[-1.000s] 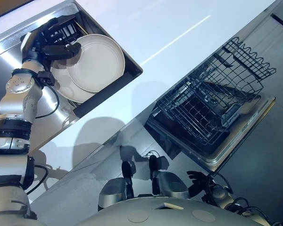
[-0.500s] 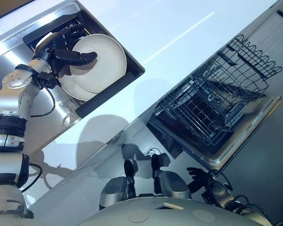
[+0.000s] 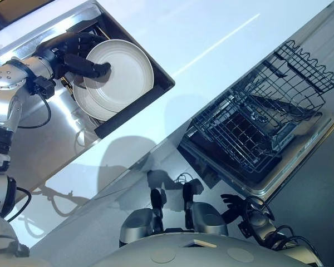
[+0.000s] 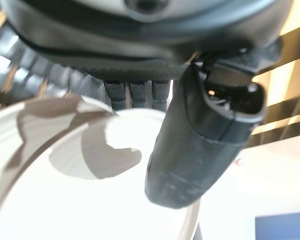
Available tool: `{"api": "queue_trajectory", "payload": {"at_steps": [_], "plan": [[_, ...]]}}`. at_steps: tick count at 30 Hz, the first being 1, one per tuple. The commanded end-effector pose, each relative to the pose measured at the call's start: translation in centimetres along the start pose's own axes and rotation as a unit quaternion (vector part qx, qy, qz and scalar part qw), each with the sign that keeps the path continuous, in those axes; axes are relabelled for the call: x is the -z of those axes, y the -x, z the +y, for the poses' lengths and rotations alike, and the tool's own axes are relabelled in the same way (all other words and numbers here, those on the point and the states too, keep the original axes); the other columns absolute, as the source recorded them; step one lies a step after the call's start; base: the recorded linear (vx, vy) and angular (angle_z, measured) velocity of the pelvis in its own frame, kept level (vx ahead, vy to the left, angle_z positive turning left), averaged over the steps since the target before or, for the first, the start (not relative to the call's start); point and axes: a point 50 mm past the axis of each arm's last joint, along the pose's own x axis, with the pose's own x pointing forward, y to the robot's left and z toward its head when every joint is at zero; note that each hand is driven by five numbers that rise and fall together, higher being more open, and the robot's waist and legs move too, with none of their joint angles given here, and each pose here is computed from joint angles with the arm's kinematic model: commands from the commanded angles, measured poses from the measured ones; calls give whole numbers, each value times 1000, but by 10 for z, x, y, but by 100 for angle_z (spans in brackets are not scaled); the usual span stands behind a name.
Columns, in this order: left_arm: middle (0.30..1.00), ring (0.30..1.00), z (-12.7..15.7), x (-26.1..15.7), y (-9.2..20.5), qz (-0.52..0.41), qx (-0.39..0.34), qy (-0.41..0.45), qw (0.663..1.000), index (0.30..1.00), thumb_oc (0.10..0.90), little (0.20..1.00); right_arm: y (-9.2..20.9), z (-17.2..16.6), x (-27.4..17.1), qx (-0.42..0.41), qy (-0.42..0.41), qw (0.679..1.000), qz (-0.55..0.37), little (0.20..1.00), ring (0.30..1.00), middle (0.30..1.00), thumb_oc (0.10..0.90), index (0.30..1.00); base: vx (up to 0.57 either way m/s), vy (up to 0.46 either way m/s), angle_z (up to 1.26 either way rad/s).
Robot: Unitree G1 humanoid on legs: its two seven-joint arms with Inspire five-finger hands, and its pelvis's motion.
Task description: Pick up plates and place into dishwasher.
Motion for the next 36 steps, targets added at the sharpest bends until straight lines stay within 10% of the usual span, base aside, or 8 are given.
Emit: {"api": "queue_trajectory", "payload": {"at_steps": [1, 20, 36], "plan": [[300, 300, -11, -46, -1, -132, 19, -47, 990, 300, 100, 200, 11, -16, 38, 22, 6, 998, 56, 900, 900, 900, 800, 900, 0, 0, 0], [300, 300, 6, -58, 10, -157, -62, -79, 982, 300, 100, 200, 16, -34, -44, 96, -82, 976, -176, 900, 900, 900, 800, 900, -22, -47, -2], [300, 300, 42, -60, 82, -278, -399, -278, 829, 300, 100, 200, 131, -69, -180, 16, -293, 758, -583, 900, 900, 900, 800, 900, -27, -92, 1]]}}
